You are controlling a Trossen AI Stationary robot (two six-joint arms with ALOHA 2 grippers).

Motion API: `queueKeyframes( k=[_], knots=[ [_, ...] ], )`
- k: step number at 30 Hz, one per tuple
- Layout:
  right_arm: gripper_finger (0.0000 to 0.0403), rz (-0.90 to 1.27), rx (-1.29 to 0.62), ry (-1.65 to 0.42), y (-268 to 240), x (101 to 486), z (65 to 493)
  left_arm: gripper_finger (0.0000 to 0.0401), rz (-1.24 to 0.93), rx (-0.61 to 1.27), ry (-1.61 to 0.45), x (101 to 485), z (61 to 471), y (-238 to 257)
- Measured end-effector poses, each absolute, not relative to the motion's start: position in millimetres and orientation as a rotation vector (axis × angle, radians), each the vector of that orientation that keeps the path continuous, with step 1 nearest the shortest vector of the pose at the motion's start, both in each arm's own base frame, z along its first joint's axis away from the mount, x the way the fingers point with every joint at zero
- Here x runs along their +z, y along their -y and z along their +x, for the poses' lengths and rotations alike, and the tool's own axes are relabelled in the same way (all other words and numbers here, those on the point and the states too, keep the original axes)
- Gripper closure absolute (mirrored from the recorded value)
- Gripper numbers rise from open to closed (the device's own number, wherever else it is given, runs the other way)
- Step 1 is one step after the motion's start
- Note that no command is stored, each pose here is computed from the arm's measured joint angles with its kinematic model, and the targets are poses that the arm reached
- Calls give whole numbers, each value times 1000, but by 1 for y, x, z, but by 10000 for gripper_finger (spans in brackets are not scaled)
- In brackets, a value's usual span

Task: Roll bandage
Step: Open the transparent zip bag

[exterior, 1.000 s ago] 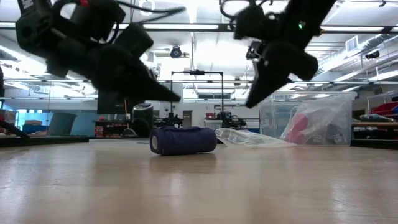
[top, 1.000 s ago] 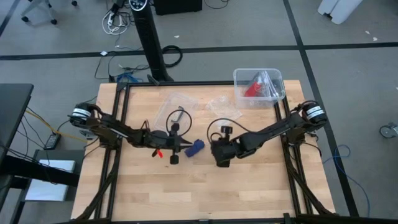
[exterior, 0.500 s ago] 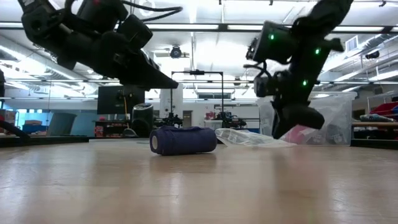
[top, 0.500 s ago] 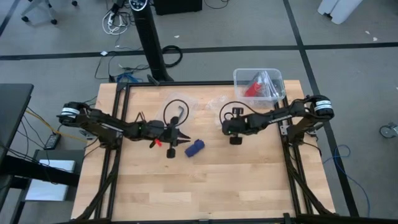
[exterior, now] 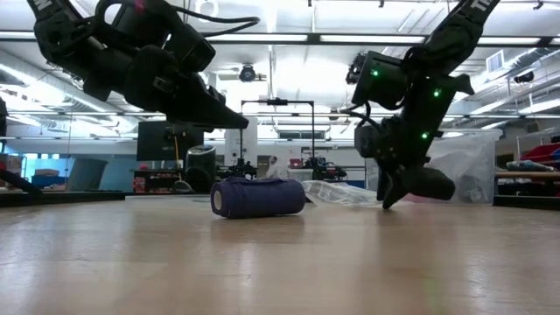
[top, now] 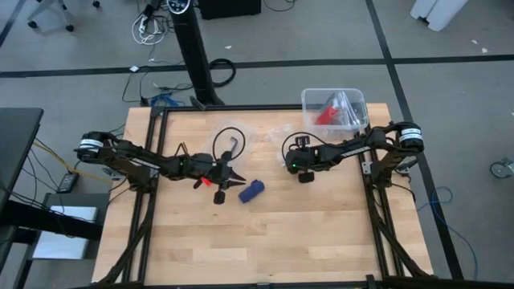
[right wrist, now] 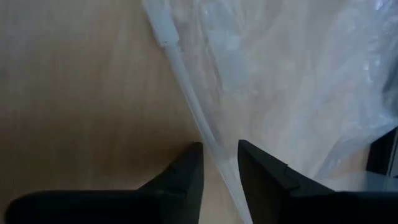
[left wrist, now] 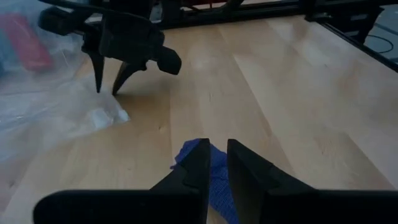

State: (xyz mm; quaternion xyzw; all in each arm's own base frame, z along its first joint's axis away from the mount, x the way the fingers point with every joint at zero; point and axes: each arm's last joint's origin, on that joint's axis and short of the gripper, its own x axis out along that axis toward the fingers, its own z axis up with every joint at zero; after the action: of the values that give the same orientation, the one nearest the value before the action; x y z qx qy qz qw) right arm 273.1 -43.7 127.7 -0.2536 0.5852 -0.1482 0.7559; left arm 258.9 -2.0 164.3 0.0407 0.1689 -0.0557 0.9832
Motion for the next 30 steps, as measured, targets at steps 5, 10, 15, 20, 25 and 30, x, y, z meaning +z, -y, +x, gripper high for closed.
queueKeyframes(
  k=[5, 10, 15, 20, 25, 30],
  knots=[
    [385, -567, -372, -1223, 43, 132, 277, 343, 82, -112, -345, 164, 259, 2],
    [398, -501, -353, -1170, 42, 143, 288, 343, 106, -116, -342, 164, 259, 2],
    [392, -470, -385, -1150, 36, 151, 294, 343, 111, -97, -348, 164, 259, 2],
    [372, -501, -415, -1203, 35, 145, 286, 343, 117, -64, -356, 163, 258, 0],
    [341, -633, -422, -1267, 38, 138, 278, 344, 118, -62, -357, 163, 258, 0],
    [320, -697, -404, -1256, 39, 131, 275, 344, 118, -62, -358, 163, 258, 0]
  ],
)
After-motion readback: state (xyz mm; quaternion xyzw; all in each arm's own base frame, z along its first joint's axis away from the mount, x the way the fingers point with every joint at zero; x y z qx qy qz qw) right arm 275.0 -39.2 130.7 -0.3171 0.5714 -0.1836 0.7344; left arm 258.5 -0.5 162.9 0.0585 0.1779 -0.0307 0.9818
